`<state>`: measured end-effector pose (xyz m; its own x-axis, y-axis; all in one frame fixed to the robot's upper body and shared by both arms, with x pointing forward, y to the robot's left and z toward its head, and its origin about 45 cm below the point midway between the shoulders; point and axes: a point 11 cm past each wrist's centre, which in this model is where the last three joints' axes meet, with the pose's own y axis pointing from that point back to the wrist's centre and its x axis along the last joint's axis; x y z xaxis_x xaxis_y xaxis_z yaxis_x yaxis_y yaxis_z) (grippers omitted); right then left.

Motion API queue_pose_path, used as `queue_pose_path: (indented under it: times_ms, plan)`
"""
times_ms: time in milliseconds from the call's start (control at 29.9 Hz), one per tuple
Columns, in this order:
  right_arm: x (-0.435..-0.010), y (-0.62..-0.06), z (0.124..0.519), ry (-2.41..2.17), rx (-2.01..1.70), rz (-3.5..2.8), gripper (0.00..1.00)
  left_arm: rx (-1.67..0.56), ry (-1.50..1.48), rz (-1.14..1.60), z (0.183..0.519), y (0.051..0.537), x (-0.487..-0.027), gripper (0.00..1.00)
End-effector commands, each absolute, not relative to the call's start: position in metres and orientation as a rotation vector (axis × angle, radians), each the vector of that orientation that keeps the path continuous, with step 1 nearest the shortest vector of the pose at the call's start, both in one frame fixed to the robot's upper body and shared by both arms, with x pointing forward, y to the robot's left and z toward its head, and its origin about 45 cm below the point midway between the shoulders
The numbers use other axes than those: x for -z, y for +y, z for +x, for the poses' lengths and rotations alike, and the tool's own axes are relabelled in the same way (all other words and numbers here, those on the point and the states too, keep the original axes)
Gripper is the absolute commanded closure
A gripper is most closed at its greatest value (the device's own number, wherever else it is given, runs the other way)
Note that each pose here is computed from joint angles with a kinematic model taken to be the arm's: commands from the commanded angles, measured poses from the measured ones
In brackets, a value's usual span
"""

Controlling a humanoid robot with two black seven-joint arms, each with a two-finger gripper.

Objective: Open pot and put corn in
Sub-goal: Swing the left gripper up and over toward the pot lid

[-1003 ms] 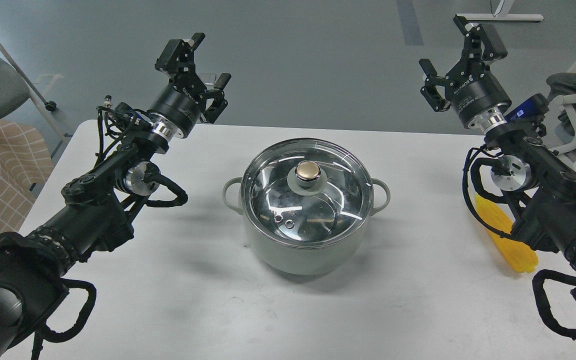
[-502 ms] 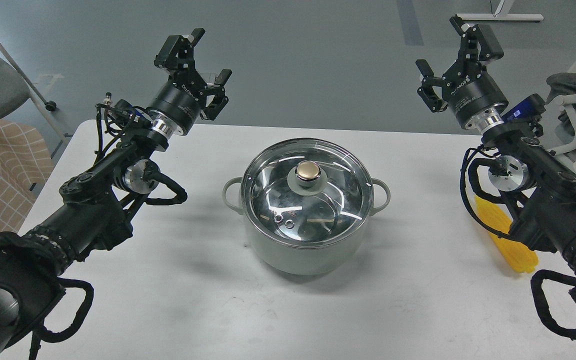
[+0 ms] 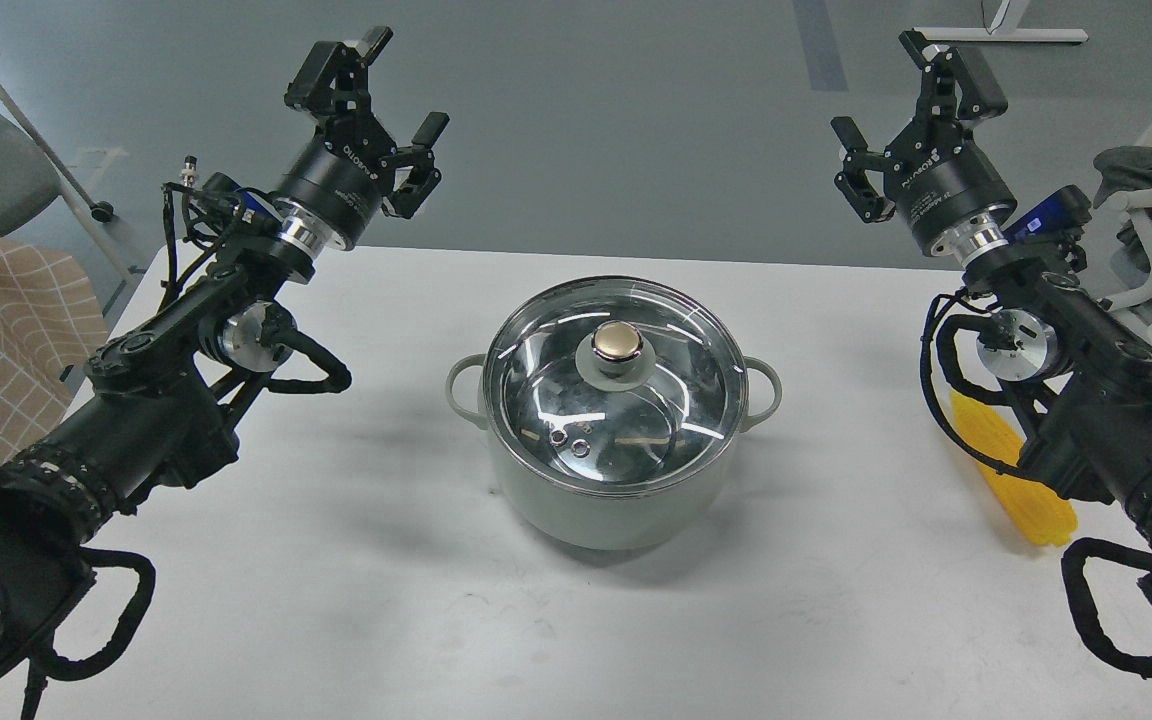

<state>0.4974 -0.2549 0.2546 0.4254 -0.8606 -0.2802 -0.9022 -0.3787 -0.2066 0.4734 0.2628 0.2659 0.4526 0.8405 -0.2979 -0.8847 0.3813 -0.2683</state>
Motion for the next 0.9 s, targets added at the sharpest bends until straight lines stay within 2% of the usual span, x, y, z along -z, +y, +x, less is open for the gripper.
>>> queue_pose_path:
  times_ms: [0,301,602,870]
  plan:
    - [-0.254,-0.256,0.497,1.519,-0.179,-2.360,0.00,-1.090,0.076,-0.410,0.473,0.268,-0.279,0.00]
    - [-0.258,-0.279,0.497,1.566,-0.143,-2.356,0.00,-0.987,-0.217,-0.263,0.465,0.267,-0.334,0.00]
    - [-0.262,-0.290,0.494,1.570,-0.105,-2.386,0.00,-0.726,-0.729,-0.075,0.410,0.223,-0.402,0.00]
    - [-0.257,-0.297,0.488,1.577,-0.107,-2.391,0.00,-0.587,-1.207,0.166,0.393,0.194,-0.399,0.00]
